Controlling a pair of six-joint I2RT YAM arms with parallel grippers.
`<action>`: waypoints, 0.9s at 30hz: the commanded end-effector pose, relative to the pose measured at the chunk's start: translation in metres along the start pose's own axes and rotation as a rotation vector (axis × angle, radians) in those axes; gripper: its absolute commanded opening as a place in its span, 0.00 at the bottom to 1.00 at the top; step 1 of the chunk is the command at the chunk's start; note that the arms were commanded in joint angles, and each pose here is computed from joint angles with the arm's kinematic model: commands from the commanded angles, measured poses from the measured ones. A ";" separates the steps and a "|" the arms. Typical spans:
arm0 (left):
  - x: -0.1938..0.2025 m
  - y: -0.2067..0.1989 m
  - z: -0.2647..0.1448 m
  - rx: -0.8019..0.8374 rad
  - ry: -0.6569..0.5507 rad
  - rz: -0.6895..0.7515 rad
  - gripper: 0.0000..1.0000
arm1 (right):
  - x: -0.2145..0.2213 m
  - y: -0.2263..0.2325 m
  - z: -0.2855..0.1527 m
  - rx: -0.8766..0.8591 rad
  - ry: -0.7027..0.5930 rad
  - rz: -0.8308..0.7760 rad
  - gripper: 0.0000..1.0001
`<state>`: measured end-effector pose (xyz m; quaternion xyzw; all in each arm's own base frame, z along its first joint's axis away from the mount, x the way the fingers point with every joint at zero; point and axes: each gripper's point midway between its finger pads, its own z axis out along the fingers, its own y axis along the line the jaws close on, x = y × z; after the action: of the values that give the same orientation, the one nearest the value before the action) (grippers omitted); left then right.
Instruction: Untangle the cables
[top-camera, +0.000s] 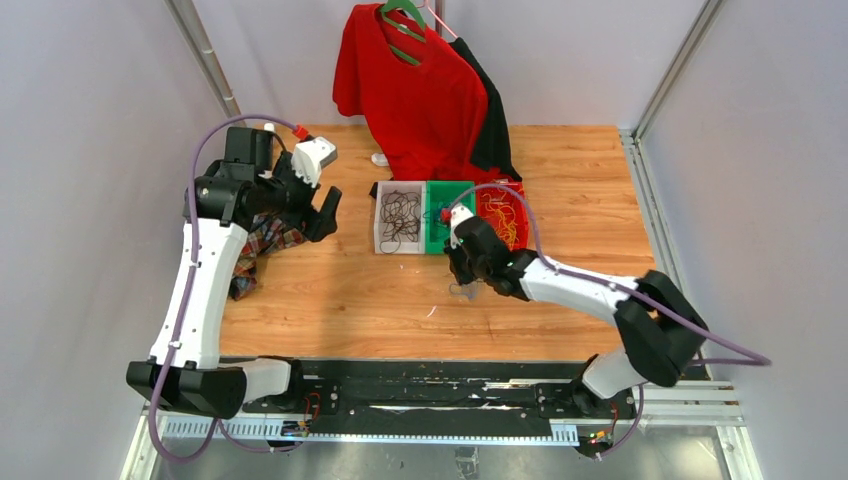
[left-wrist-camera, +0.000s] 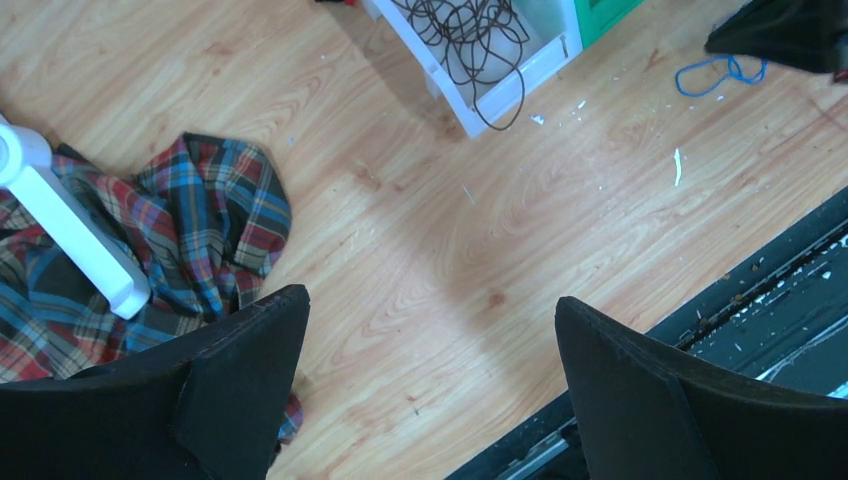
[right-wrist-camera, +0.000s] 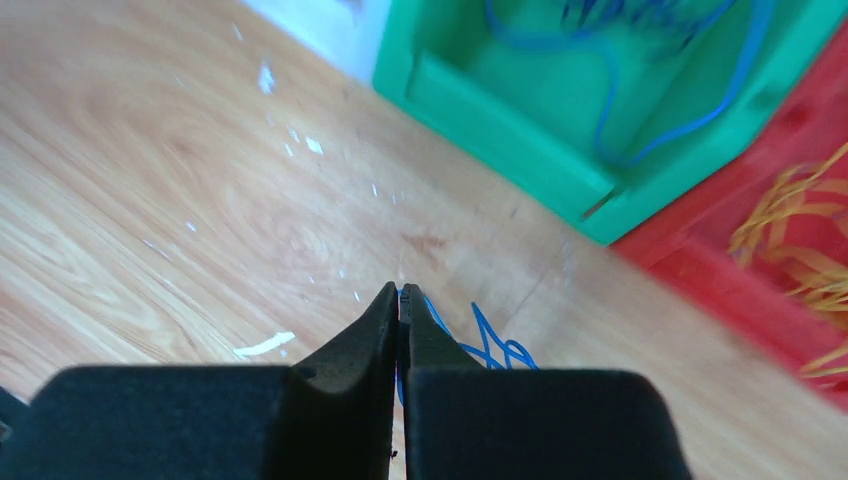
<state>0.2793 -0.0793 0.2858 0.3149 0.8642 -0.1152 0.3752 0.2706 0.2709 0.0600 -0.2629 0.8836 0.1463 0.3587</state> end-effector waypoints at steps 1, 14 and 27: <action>0.009 0.002 -0.001 -0.008 0.016 -0.007 0.98 | -0.070 -0.007 -0.038 0.039 -0.161 -0.033 0.01; 0.024 0.003 -0.009 -0.048 0.026 0.009 0.98 | -0.165 -0.043 -0.010 0.132 -0.317 -0.046 0.01; 0.041 0.007 -0.002 -0.089 0.032 0.007 0.98 | -0.195 -0.060 -0.059 0.195 -0.414 -0.055 0.72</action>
<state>0.2567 -0.0613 0.2501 0.3078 0.8822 -0.0915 0.3445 0.3968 0.2882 0.1772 -0.2408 0.8215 0.1039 0.5063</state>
